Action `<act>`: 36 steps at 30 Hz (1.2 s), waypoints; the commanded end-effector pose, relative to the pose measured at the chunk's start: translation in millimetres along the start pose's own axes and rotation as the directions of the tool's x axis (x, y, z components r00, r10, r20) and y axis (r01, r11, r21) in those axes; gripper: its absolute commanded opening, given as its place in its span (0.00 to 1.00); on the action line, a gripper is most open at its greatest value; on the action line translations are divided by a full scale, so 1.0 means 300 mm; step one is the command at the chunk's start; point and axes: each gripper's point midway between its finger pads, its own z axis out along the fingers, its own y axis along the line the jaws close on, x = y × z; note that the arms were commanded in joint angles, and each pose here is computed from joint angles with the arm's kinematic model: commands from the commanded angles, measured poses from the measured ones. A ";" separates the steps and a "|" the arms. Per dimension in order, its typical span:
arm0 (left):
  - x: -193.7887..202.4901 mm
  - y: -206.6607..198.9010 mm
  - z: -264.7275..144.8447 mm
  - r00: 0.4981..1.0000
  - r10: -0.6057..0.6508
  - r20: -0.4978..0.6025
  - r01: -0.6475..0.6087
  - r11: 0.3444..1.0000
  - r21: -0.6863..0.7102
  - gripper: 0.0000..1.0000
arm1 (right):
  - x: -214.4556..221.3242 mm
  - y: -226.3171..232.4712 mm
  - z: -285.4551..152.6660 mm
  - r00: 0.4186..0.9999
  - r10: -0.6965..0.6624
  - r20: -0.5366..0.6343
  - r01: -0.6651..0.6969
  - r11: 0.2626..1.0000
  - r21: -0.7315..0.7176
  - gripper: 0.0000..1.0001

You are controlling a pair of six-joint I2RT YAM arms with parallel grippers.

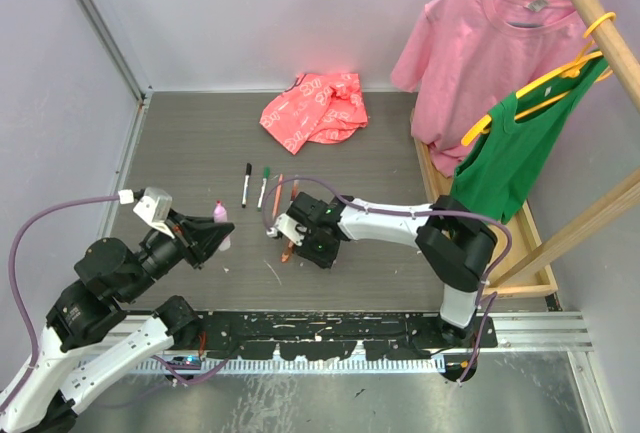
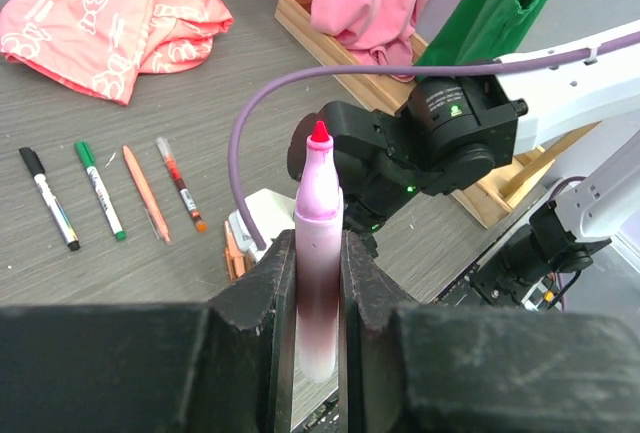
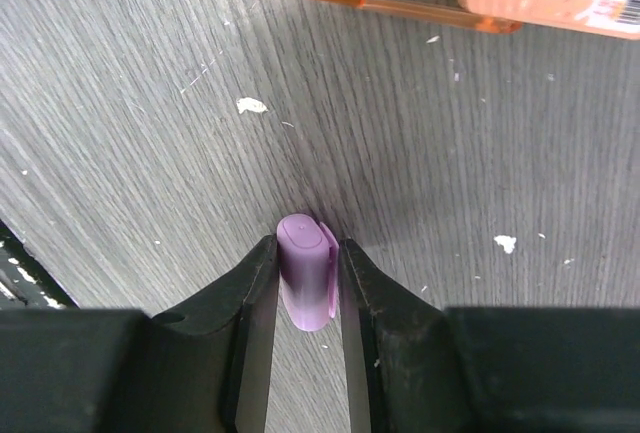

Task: Insert the pens into the pen caps
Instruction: Insert the pen cap onto the pen.

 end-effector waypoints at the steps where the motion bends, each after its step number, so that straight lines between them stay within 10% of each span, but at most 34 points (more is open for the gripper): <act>1: -0.050 0.009 0.007 0.998 -0.035 0.059 0.037 0.999 -0.032 0.00 | -0.127 -0.023 -0.144 0.976 0.054 0.209 -0.058 0.998 0.013 0.03; 17: -0.038 -0.092 0.060 0.998 -0.062 0.029 0.058 0.990 0.128 0.00 | -0.325 -0.125 -0.685 0.698 0.138 0.703 -0.267 0.961 0.076 0.00; 36: -0.088 -0.223 0.102 0.998 -0.053 0.046 0.035 0.946 0.322 0.00 | -0.457 -0.012 -1.241 0.056 0.266 0.962 -0.254 0.936 -0.244 0.00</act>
